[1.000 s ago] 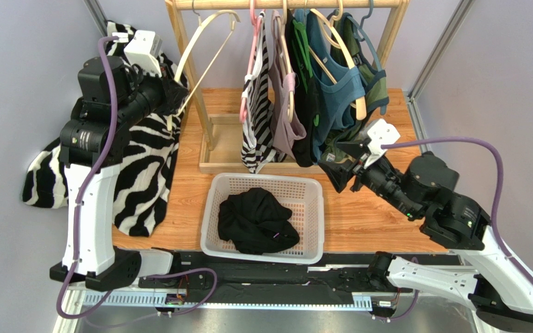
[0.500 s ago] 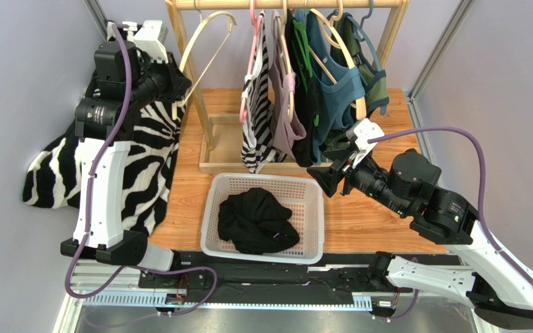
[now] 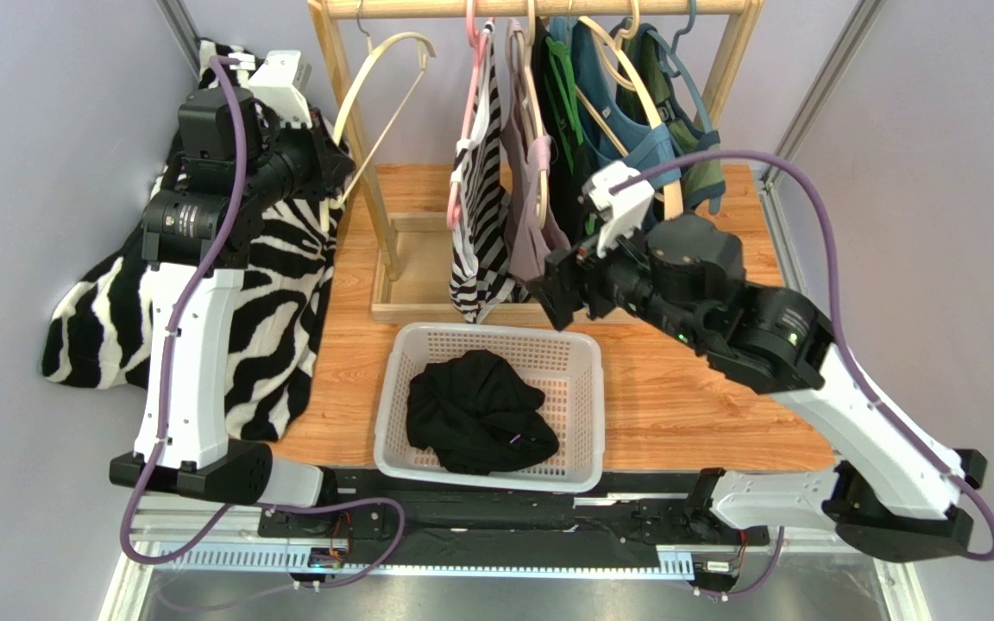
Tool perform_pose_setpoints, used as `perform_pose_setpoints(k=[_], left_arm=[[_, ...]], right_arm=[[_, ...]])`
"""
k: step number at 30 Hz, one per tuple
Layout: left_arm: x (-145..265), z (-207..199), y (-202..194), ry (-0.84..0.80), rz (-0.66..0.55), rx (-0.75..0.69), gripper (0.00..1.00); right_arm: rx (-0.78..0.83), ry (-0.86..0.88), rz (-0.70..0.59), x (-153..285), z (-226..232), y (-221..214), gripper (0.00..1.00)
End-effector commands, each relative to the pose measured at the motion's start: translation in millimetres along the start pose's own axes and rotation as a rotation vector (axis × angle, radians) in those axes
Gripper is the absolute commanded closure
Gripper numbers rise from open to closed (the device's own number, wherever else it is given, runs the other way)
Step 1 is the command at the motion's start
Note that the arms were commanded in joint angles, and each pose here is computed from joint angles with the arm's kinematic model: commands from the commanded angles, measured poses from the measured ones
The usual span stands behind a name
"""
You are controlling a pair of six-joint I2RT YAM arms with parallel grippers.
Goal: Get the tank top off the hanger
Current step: Place the hanger at the clothesline, then pick up the hanger from the clothesline.
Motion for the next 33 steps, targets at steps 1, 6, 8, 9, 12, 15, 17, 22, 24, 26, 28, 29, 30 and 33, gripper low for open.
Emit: perform_pose_setpoints(k=[1, 6, 8, 9, 12, 15, 17, 22, 24, 26, 28, 29, 30, 33], left_arm=[[15, -7, 13, -0.032, -0.079, -0.005, 1.0], [25, -16, 17, -0.094, -0.098, -0.053, 0.26], [32, -19, 20, -0.115, -0.105, -0.079, 0.1], [38, -21, 22, -0.12, -0.118, -0.097, 0.1], [57, -27, 28, -0.142, -0.153, -0.15, 0.06], [76, -35, 27, -0.195, -0.162, -0.213, 0.06], [86, -41, 24, -0.227, -0.156, -0.232, 0.05], [112, -52, 15, -0.292, -0.2, -0.303, 0.04], [124, -55, 10, -0.303, -0.229, -0.319, 0.04], [120, -54, 0, -0.317, -0.218, -0.317, 0.04], [124, -57, -7, -0.335, -0.21, -0.325, 0.04], [128, -57, -8, -0.335, -0.215, -0.328, 0.04], [130, -56, -9, -0.328, -0.218, -0.337, 0.03], [134, -55, -13, -0.32, -0.228, -0.353, 0.03]], right_arm=[[-0.064, -0.075, -0.114, 2, -4, 49, 0.06], [-0.094, -0.072, -0.109, -16, 9, 86, 0.0], [-0.183, 0.044, -0.109, -18, 30, 98, 0.0], [-0.219, 0.127, -0.149, -14, 42, 108, 0.0], [-0.231, 0.404, -0.258, 5, 74, 120, 0.0], [-0.22, 0.5, -0.258, -5, 75, 124, 0.0], [-0.075, 0.492, -0.168, -26, 77, 118, 0.0], [0.042, -0.176, -0.184, -72, 39, 115, 0.0], [0.01, -0.195, -0.183, -78, 38, 116, 0.0], [-0.013, -0.182, -0.195, -84, 42, 116, 0.0], [-0.042, -0.244, -0.226, -91, 38, 118, 0.0], [-0.045, -0.284, -0.223, -97, 35, 115, 0.0], [-0.052, -0.354, -0.229, -98, 27, 115, 0.0], [-0.077, -0.426, -0.244, -104, 21, 112, 0.01]])
Point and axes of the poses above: each gripper's point midway between its finger pads, its own x axis back along the fingers, its own z axis along the line the jaws close on, y = z × x, the point moved 4 cm from there along x, back along the fingers, and after that the axes turned 1 degree about -x, right-handed, at the moved point
